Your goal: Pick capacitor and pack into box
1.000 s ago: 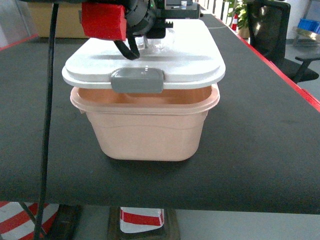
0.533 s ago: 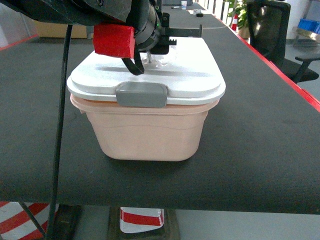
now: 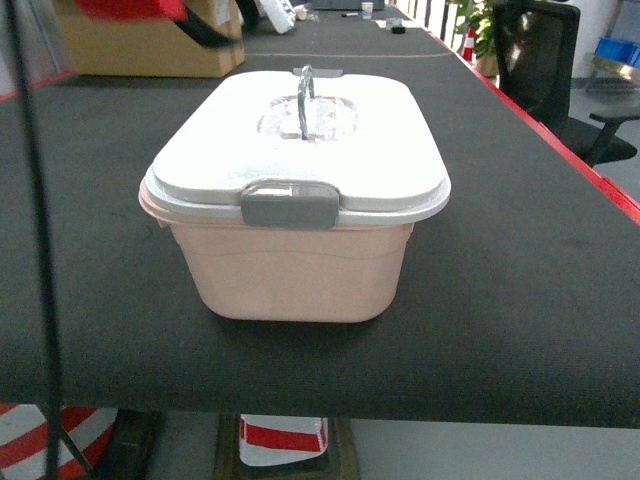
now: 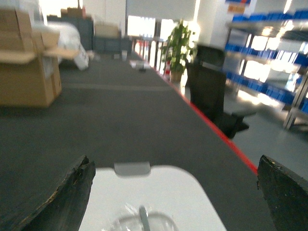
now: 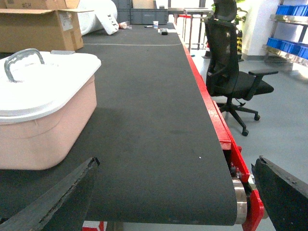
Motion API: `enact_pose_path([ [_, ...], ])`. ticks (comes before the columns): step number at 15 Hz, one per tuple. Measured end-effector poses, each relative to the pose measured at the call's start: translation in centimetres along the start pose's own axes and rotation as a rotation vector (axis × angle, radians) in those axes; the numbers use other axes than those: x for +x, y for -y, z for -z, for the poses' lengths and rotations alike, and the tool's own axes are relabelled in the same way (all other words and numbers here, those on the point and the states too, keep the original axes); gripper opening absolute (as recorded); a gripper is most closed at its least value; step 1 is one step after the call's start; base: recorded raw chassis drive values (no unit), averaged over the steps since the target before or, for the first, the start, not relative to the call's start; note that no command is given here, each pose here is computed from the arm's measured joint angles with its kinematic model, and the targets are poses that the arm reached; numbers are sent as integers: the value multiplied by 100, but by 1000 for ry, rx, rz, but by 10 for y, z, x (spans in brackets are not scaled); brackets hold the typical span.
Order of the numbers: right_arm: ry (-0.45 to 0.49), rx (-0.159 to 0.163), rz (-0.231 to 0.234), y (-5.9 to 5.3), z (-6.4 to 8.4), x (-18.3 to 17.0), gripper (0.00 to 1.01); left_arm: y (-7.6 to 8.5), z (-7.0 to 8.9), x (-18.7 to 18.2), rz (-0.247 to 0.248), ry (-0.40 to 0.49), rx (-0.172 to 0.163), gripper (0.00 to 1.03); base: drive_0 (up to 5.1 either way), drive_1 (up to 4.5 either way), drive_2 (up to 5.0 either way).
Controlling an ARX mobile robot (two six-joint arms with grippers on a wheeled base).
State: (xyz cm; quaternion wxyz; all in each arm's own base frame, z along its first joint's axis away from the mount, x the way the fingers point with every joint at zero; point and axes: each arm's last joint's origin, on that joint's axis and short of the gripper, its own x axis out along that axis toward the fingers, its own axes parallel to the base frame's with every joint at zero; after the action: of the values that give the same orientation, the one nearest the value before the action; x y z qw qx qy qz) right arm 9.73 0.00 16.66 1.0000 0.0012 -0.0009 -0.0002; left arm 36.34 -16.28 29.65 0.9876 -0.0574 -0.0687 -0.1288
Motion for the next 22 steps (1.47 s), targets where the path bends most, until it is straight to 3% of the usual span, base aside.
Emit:
enact_pose_path([
  [1,0,0,0,0,0,0,98,-10,-16,-19,24,77,12,97,0,0,0],
  [3,0,0,0,0,0,0,98,-35,-30,-60,43,163,29,98,0,0,0],
  [5,0,0,0,0,0,0,98,-77,-16,-105,-29,148,54,98,0,0,0],
  [6,0,0,0,0,0,0,98,-90,-13,-119,-52,117,50,98,0,0,0],
  [8,0,0,0,0,0,0,98,-117,-18,-153,-139,123,62,98,0,0,0],
  [9,0,0,0,0,0,0,98,-123,-16,-165,-211,6,69,89,0,0,0],
  [10,0,0,0,0,0,0,98,-123,2,-179,-252,-77,84,77,0,0,0],
  [12,0,0,0,0,0,0,98,-123,35,-200,-261,-172,91,57,0,0,0],
  [14,0,0,0,0,0,0,98,-119,40,-218,-259,-137,97,32,0,0,0],
  [17,0,0,0,0,0,0,98,-116,51,-236,-259,-141,97,3,0,0,0],
  [22,0,0,0,0,0,0,98,-111,62,-260,-259,-140,98,2,0,0,0],
])
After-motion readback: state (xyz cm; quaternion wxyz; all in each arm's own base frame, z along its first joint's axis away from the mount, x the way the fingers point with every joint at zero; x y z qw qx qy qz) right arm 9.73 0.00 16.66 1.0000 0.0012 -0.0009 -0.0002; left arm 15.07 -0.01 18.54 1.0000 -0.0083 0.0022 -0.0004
